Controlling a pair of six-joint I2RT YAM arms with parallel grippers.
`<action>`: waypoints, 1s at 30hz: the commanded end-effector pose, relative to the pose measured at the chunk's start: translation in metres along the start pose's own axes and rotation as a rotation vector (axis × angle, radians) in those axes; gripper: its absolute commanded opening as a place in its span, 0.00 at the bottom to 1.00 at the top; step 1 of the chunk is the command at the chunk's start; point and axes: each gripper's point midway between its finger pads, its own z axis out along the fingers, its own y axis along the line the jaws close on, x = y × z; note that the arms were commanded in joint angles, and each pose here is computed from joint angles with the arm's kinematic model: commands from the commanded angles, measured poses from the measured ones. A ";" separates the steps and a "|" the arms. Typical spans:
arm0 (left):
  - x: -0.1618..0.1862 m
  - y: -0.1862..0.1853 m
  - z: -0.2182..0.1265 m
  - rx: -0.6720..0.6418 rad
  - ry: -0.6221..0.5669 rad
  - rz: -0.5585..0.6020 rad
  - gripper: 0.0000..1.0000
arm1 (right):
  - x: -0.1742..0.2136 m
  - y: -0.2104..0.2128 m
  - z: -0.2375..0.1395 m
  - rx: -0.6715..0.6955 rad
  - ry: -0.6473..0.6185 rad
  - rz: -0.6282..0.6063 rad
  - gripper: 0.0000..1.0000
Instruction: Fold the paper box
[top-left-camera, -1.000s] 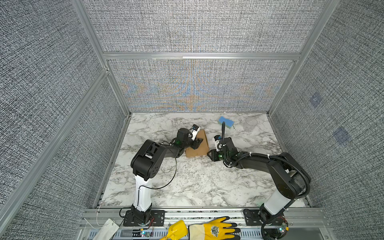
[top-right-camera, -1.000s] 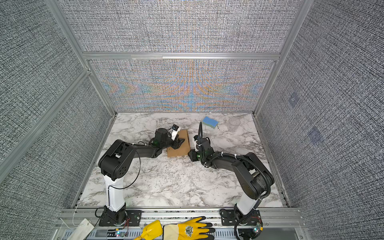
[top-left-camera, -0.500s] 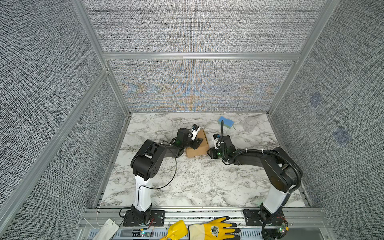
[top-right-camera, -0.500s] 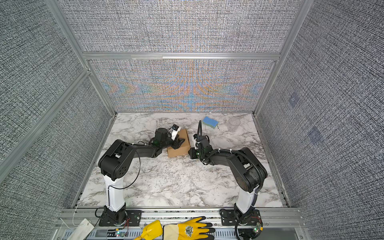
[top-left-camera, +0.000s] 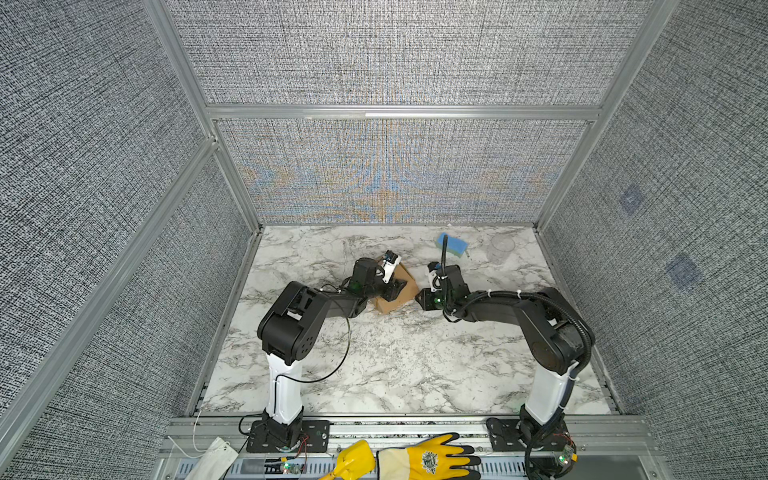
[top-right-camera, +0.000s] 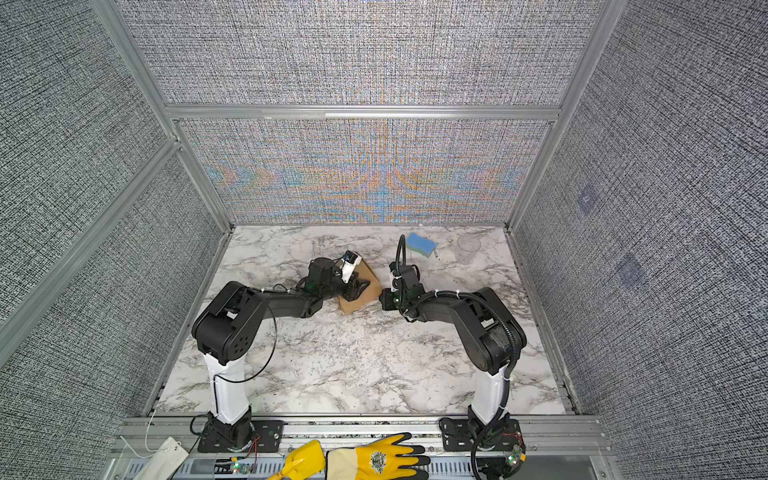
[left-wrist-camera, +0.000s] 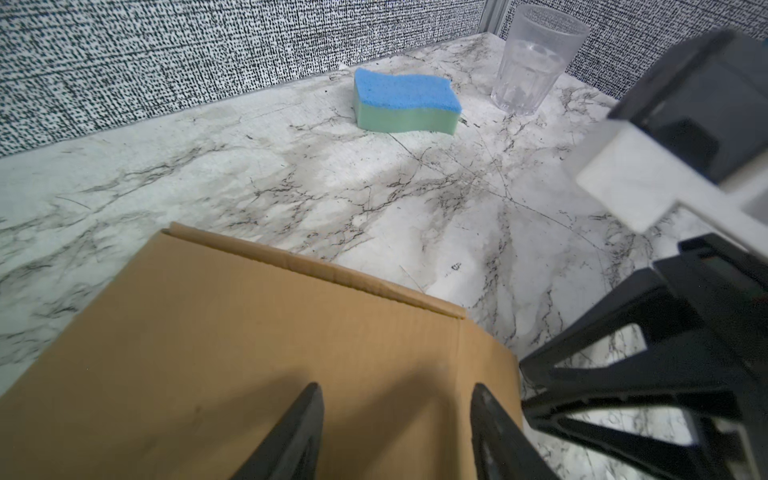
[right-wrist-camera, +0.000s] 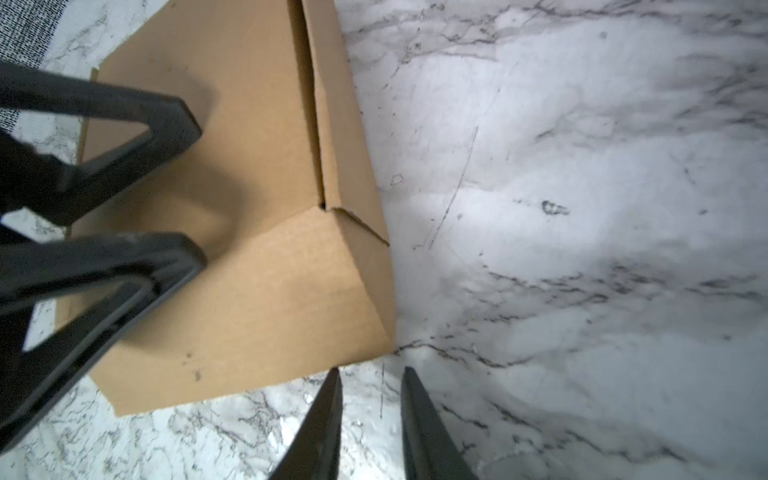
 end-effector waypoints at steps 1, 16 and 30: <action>-0.002 -0.007 -0.008 0.016 0.009 -0.025 0.59 | -0.009 0.005 -0.008 -0.006 -0.027 -0.013 0.27; -0.074 0.041 -0.069 -0.351 -0.047 -0.076 0.61 | 0.006 -0.007 -0.047 0.088 0.003 0.100 0.28; -0.044 0.116 -0.065 -0.398 0.032 -0.336 0.61 | 0.012 0.005 -0.038 0.074 0.035 0.136 0.28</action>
